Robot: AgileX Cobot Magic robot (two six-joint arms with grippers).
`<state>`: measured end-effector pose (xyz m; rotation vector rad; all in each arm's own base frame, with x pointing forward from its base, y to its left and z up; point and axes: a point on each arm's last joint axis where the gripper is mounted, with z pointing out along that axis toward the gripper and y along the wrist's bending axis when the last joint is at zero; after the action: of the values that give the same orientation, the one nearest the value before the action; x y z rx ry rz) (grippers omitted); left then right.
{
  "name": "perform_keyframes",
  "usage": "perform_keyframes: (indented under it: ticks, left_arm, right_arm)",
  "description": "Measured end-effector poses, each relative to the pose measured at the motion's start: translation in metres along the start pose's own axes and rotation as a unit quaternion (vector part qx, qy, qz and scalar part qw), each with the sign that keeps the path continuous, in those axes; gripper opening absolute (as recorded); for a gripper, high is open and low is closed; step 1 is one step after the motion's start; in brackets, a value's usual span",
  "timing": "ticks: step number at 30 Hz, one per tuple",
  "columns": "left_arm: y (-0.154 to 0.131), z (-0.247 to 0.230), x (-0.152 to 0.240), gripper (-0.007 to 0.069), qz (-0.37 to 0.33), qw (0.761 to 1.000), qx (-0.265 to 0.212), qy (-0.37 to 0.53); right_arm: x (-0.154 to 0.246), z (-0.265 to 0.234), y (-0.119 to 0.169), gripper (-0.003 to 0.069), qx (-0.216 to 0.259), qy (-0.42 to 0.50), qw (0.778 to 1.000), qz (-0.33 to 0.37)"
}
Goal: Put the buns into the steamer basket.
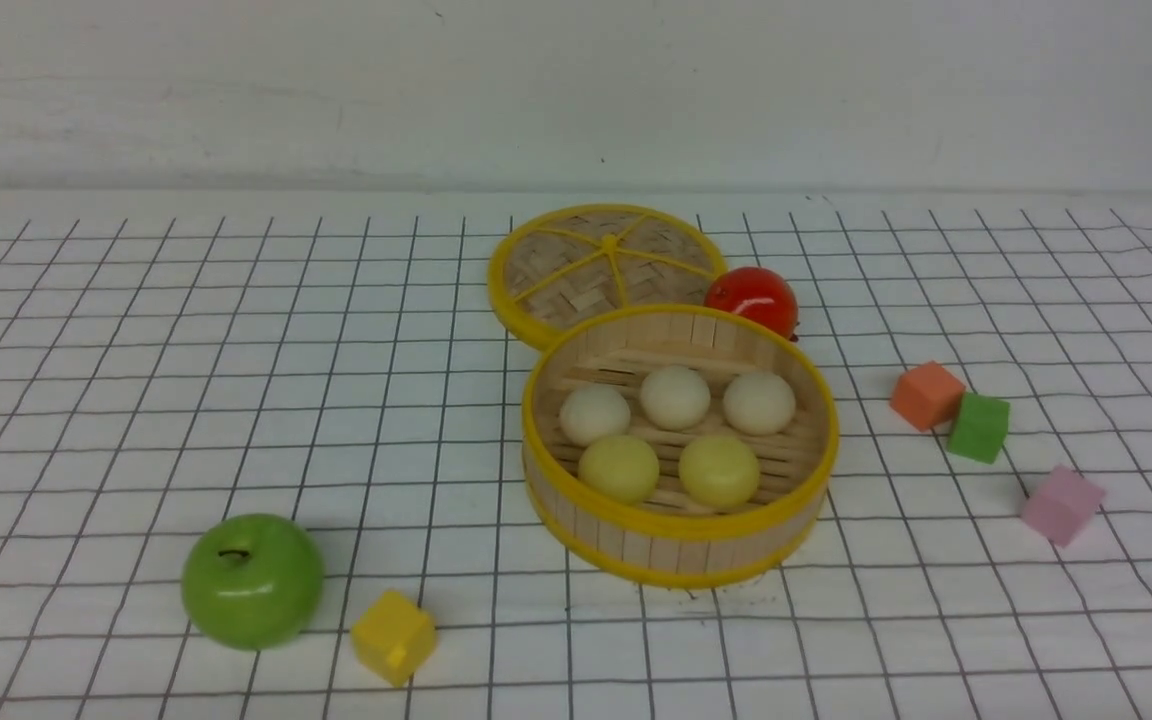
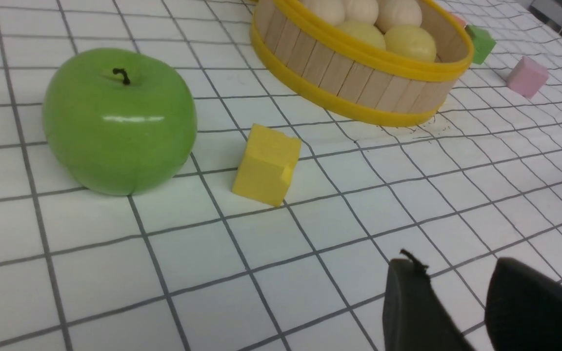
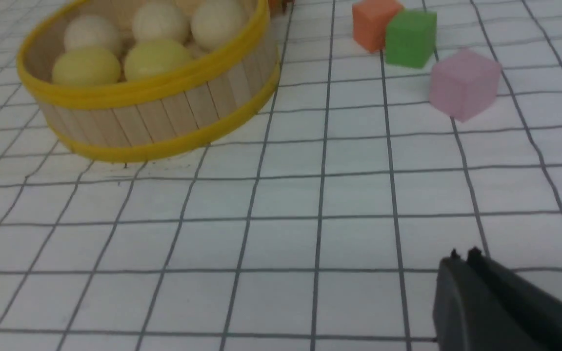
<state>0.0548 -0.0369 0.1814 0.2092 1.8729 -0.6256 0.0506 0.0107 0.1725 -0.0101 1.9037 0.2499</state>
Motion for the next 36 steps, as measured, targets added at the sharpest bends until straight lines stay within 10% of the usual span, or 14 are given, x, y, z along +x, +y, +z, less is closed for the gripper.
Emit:
perform_keyframes:
  ticks: [27,36]
  left_arm:
    - [0.0,0.0,0.0,0.0237,0.004,1.0,-0.001,-0.001]
    - [0.013,-0.007,-0.029,0.0237,0.011,0.979,-0.084,-0.188]
  right_arm:
    - [0.0,0.0,0.0,-0.001,0.0,-0.001,1.0,0.011]
    - [0.0,0.0,0.0,-0.0007,0.0,-0.001,1.0,0.011]
